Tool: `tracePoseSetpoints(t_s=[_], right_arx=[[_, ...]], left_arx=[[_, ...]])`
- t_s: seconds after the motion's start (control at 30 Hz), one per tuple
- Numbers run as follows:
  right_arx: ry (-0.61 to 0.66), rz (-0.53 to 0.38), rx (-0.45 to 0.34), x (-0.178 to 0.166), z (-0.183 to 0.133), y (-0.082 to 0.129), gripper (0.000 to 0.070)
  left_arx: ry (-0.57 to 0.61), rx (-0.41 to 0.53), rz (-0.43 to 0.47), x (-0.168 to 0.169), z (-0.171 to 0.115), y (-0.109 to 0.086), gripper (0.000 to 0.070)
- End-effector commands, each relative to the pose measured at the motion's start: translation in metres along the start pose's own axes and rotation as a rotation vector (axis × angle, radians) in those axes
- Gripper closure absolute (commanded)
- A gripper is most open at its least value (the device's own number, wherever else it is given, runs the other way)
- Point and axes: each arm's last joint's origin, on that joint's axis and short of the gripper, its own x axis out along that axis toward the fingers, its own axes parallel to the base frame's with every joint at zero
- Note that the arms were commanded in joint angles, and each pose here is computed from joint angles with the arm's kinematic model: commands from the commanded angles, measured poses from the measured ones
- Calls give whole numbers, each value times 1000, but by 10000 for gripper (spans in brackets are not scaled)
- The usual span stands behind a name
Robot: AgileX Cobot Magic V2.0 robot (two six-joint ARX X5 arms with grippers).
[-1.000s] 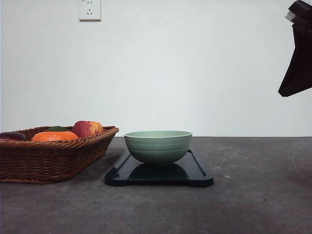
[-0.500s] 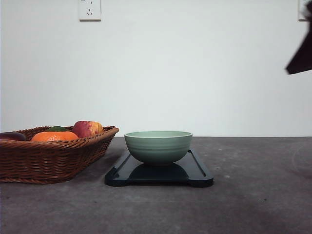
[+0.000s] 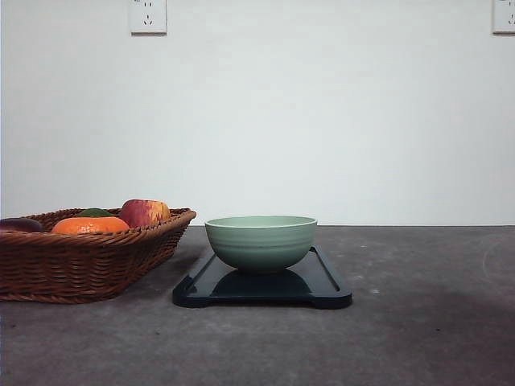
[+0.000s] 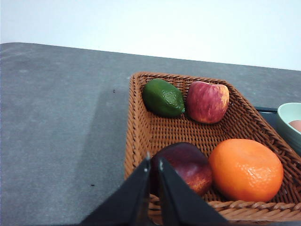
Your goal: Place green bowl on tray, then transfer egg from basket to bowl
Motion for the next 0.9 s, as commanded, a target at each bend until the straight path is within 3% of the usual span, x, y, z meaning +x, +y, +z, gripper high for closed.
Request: tracePoseSetpoints(t_s=[0.0,0.87], right_arx=[[-1,-2,11,1,-2,0,683],[28,0,15,1,-5,0,684]], left_arx=[[3,12,0,2,-5,0,681],[4,12,0,2,-5,0,681]])
